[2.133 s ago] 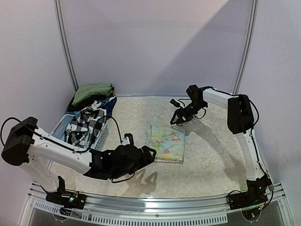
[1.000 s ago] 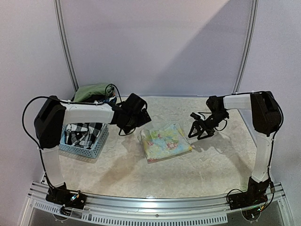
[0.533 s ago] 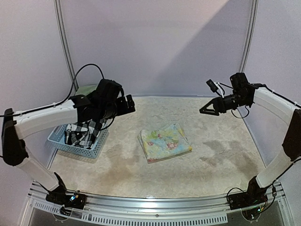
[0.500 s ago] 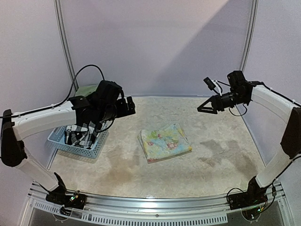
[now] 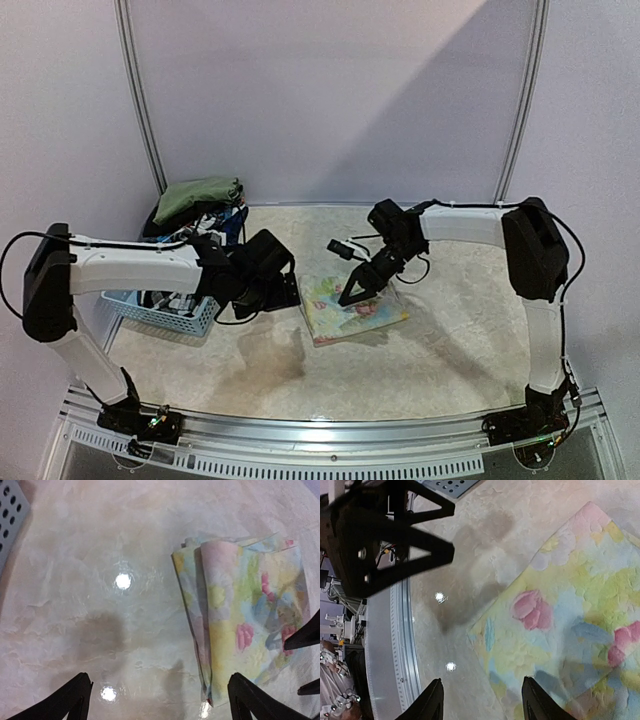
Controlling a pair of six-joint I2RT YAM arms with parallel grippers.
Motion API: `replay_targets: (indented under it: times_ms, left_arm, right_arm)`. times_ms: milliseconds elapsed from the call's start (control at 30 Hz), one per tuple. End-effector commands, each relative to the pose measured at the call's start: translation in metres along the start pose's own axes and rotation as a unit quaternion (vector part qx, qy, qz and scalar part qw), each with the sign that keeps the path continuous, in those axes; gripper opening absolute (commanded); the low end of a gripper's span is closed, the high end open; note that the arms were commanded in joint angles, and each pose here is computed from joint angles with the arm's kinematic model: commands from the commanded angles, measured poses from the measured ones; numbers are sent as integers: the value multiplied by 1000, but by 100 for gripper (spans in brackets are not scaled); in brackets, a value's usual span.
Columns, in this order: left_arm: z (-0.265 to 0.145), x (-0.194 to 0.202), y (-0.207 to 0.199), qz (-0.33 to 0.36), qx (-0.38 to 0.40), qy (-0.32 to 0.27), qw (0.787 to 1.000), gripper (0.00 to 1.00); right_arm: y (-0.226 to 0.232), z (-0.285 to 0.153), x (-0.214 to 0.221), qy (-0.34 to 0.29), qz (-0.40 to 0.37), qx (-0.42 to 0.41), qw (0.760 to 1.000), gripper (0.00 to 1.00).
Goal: Fold and stack the mixed laundry pile
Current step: Move the square-folded skirt to the center of the board, then pick up the square-folded skirt from the center of the board.
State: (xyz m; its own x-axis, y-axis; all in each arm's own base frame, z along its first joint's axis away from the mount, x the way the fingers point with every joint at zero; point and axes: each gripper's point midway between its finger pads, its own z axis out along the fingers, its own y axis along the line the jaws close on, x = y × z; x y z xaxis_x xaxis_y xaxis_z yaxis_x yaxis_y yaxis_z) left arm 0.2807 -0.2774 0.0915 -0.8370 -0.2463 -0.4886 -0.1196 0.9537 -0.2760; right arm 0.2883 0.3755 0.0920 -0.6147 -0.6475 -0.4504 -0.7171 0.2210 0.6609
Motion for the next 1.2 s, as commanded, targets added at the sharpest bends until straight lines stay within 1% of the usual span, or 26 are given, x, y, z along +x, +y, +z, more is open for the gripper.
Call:
replay_targets:
  times_ms: [0, 133, 300, 467, 533, 600, 667, 733, 767, 867, 967, 1067, 1167]
  left_arm:
    - [21, 12, -10, -36, 31, 26, 999, 99]
    - [39, 17, -7, -59, 51, 39, 996, 99]
    - [59, 6, -7, -93, 92, 30, 991, 99]
    - [83, -7, -31, -79, 141, 42, 986, 98]
    - [89, -12, -43, -77, 166, 50, 982, 97]
    - [94, -20, -49, -74, 176, 48, 980, 97]
    - [97, -31, -52, -73, 181, 44, 980, 97]
    - [104, -36, -51, -78, 175, 51, 980, 97]
    - [107, -37, -50, -82, 172, 56, 980, 96]
    - [116, -39, -46, -90, 161, 69, 980, 95]
    - [125, -36, -40, -101, 150, 98, 979, 93]
    - [132, -37, -39, -112, 160, 120, 973, 91]
    - [139, -36, -32, -126, 172, 148, 966, 88]
  right_arm:
    - [-44, 13, -10, -3, 74, 25, 997, 52]
    - [-92, 15, -15, -20, 125, 56, 990, 51]
    - [-138, 13, -14, -35, 199, 73, 977, 51]
    - [-156, 7, -27, -62, 205, 75, 974, 51]
    - [-154, 4, -34, -67, 198, 65, 976, 52]
    - [-141, -3, -44, -71, 189, 41, 979, 54]
    - [-127, -20, -54, -80, 165, 37, 982, 56]
    - [-112, -44, -62, -92, 142, 47, 984, 60]
    - [-99, -63, -69, -104, 112, 58, 987, 62]
    - [-74, -101, -73, -123, 76, 80, 986, 65]
    - [-63, -119, -60, -119, 56, 117, 984, 66]
    - [-71, -113, -35, -96, 53, 143, 984, 66]
    - [-81, -95, -12, -78, 70, 128, 986, 64]
